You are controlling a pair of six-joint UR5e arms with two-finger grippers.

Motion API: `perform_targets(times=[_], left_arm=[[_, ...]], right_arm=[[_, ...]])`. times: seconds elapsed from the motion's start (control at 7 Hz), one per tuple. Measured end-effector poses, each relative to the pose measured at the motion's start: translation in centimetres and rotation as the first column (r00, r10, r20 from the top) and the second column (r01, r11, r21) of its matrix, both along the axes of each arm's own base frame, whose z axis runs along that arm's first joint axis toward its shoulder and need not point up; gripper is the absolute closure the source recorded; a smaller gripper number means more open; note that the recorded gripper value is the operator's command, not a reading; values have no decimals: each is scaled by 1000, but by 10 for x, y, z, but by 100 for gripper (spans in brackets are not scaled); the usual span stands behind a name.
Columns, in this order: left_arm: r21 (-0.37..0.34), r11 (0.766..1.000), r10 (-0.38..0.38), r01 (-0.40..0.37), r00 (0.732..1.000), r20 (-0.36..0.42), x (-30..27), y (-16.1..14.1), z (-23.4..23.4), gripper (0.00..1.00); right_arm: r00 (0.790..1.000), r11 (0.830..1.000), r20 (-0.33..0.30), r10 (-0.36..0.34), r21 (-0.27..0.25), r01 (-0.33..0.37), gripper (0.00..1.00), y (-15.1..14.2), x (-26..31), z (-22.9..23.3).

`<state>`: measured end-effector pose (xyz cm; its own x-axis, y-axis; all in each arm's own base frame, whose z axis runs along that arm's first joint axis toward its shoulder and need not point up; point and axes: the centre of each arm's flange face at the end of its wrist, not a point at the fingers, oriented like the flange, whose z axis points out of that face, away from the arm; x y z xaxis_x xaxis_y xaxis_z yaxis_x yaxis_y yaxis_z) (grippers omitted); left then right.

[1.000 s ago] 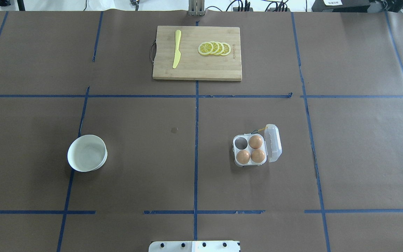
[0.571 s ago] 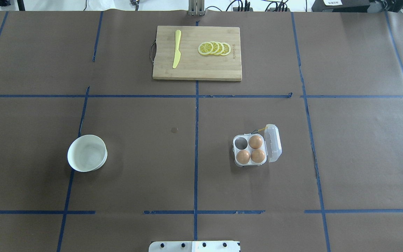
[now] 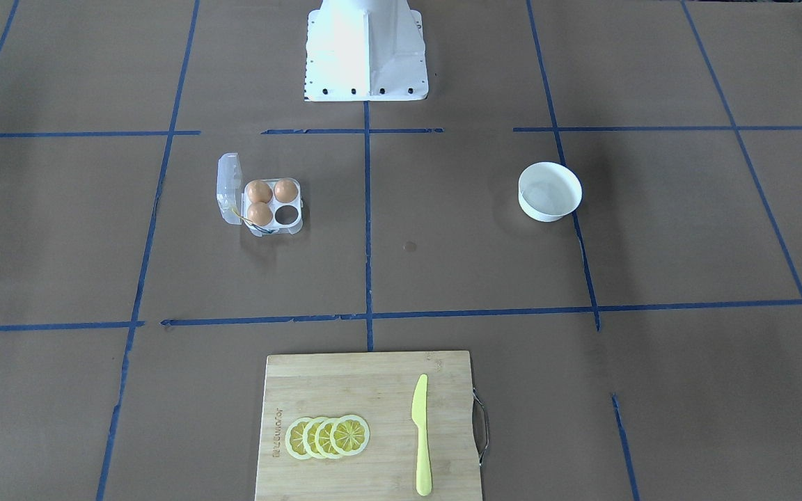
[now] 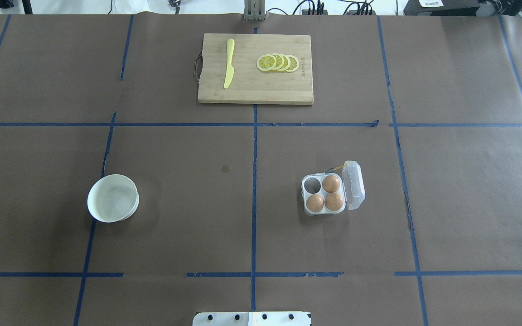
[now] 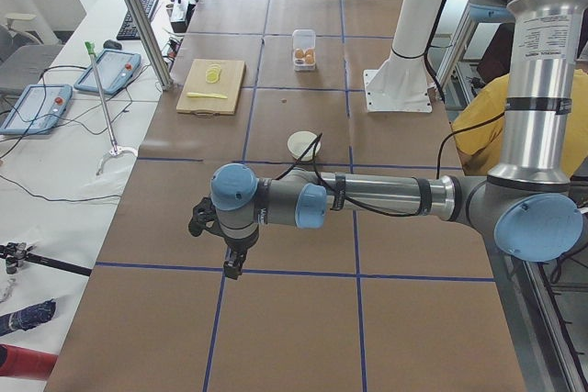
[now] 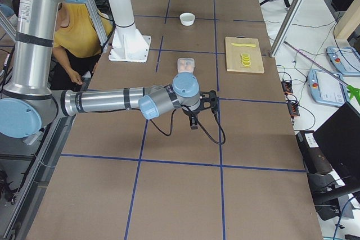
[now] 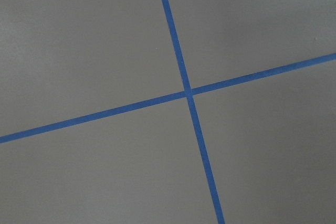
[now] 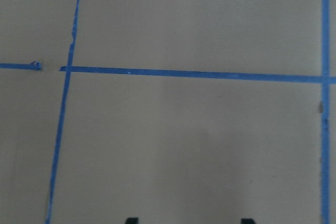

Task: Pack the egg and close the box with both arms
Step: 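Move the right gripper in toward the egg box lid, then push the clear lid down over the eggs with the right gripper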

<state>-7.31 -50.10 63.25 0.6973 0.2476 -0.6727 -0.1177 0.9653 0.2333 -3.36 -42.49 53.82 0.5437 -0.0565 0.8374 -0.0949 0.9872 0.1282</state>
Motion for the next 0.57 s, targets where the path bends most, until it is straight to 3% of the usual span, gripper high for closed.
perform_targets(times=[0.14,0.57], left_arm=[[2,1000,0,0,1000,-1,0,0,-1,0],[6,1000,2,-2,1000,-2,1,-1,-2,0]], right_arm=[[999,999,49,17,-44,-15,100,4,-34,-14],[992,997,129,-9,-81,19,100,8,-127,-58]])
